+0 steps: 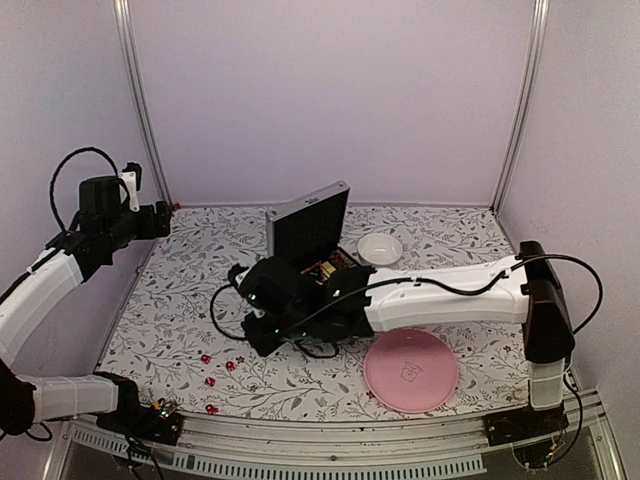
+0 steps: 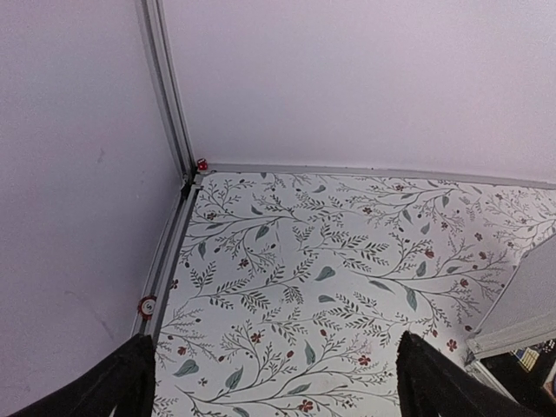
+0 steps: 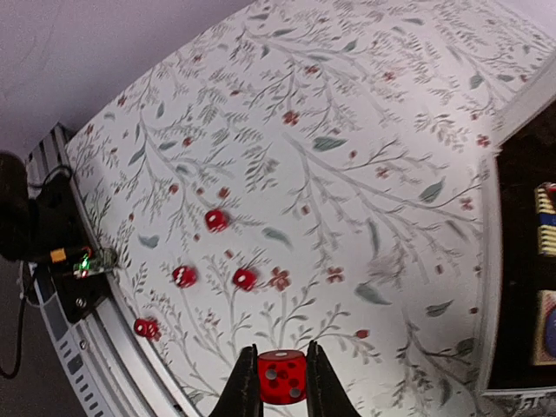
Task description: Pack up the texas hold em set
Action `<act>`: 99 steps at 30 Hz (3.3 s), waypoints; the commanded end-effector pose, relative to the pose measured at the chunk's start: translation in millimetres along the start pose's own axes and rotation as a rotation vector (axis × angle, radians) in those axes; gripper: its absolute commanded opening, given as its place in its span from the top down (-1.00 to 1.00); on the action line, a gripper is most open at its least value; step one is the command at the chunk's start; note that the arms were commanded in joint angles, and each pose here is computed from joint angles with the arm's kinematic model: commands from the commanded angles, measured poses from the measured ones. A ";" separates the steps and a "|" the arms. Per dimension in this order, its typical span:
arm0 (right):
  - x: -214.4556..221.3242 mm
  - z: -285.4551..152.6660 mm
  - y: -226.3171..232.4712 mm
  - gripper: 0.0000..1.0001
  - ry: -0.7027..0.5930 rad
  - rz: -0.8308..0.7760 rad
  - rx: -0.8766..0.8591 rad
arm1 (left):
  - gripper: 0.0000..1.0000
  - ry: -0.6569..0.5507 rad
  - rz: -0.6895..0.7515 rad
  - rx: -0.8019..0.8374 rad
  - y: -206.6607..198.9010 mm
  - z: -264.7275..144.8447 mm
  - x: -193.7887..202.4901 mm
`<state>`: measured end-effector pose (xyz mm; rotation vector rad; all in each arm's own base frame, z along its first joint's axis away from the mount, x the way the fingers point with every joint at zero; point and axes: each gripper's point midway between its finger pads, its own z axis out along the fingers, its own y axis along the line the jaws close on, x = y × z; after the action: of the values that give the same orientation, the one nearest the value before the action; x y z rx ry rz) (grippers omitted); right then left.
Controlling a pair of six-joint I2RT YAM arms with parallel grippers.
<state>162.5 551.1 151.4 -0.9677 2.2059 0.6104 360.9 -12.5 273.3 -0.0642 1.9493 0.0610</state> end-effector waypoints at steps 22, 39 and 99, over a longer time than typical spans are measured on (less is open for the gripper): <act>-6.0 16.2 -249.6 0.95 -0.022 0.266 0.157 | -0.93 0.045 0.013 -0.030 3.7 16.2 16.7; 12.5 53.0 -258.9 0.95 0.055 0.244 0.186 | -0.92 0.040 0.010 -0.009 0.1 15.7 14.7; -7.0 60.2 -247.8 0.94 0.072 0.168 0.081 | -0.92 0.041 0.009 0.006 -2.6 15.3 14.4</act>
<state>379.7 414.5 37.7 -0.7344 2.4552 0.3953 368.5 -13.6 252.2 -0.0518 2.0068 0.0730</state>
